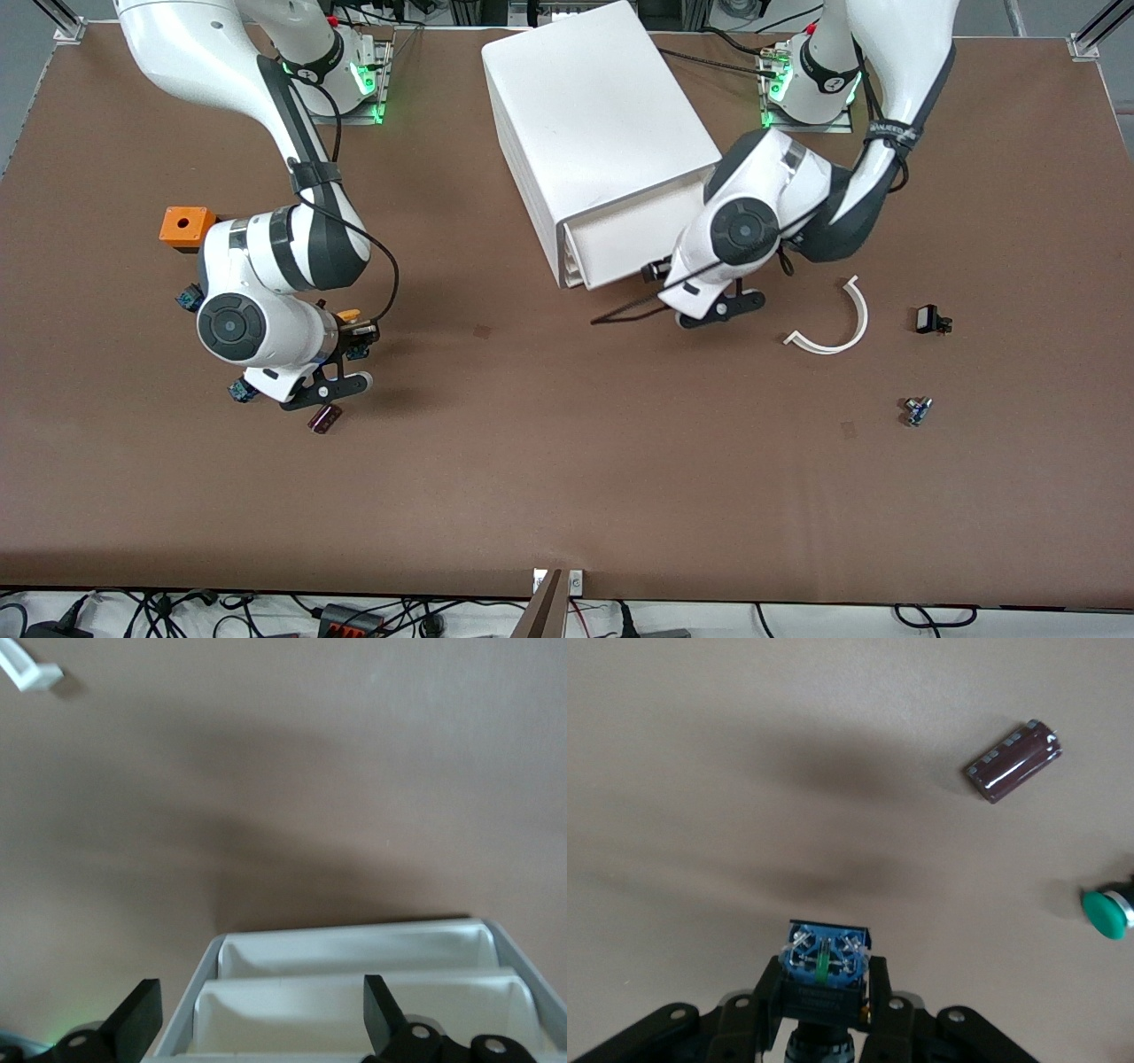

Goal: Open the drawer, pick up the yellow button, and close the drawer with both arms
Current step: 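Push the drawer shut with the left gripper while the right gripper lowers the button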

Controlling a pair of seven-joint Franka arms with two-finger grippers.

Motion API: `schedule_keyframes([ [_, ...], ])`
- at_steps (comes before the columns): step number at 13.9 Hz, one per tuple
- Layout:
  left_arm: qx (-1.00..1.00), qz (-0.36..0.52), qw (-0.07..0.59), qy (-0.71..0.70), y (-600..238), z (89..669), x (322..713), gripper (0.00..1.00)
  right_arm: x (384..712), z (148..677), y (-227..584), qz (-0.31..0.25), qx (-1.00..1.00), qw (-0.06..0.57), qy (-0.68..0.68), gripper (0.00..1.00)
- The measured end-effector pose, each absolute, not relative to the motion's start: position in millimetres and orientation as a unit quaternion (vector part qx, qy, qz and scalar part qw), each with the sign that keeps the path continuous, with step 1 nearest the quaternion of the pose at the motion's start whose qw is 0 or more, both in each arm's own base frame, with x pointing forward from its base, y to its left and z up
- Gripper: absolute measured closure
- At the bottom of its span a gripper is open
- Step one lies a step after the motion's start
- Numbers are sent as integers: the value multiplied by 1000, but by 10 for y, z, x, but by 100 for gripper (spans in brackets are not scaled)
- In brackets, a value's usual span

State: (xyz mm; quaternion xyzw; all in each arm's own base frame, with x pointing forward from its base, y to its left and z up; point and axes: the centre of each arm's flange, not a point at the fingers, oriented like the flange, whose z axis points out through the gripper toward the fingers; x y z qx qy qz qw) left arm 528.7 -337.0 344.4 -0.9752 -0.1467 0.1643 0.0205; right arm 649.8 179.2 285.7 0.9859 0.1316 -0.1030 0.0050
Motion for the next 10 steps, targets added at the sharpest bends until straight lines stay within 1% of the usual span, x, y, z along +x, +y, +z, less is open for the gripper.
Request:
schedule_keyframes([
  [5, -975, 188, 14, -120, -3671, 3463, 4875, 0, 6214, 2354, 1797, -69, 988, 1, 136, 59],
  [10, -974, 195, 16, -111, -3750, 3436, 4769, 0, 6033, 2067, 1802, -59, 989, 1, 139, 59],
])
